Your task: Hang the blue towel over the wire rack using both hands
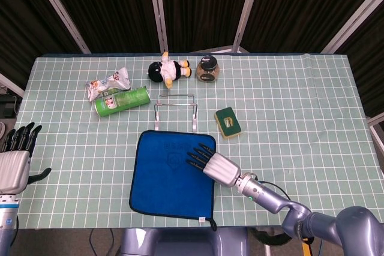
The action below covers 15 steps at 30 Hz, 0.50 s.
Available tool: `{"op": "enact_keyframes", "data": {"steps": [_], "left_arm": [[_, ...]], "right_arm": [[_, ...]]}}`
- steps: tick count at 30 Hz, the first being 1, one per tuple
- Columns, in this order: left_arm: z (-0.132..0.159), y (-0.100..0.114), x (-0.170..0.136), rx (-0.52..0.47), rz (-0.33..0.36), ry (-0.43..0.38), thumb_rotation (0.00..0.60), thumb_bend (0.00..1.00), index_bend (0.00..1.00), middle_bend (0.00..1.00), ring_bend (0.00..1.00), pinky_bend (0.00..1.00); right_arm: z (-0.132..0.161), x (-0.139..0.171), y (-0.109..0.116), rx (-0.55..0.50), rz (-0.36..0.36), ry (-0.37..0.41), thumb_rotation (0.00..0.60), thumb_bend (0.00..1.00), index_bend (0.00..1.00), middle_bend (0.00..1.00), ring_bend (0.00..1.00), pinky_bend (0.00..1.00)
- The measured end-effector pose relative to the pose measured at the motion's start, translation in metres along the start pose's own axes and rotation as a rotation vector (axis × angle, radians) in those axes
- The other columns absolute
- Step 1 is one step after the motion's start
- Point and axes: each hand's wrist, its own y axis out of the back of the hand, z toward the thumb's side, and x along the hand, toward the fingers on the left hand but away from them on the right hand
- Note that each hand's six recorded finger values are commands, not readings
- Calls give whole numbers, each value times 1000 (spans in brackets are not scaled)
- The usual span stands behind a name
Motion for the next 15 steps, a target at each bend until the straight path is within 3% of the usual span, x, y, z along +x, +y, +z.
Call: {"op": "enact_keyframes", "data": {"steps": [15], "left_arm": [[0, 0, 1, 1, -2, 1, 600, 1, 0, 0, 0, 0]], "right_arm": [[4, -4, 10, -23, -31, -1, 600, 0, 0, 0, 0, 0]]}}
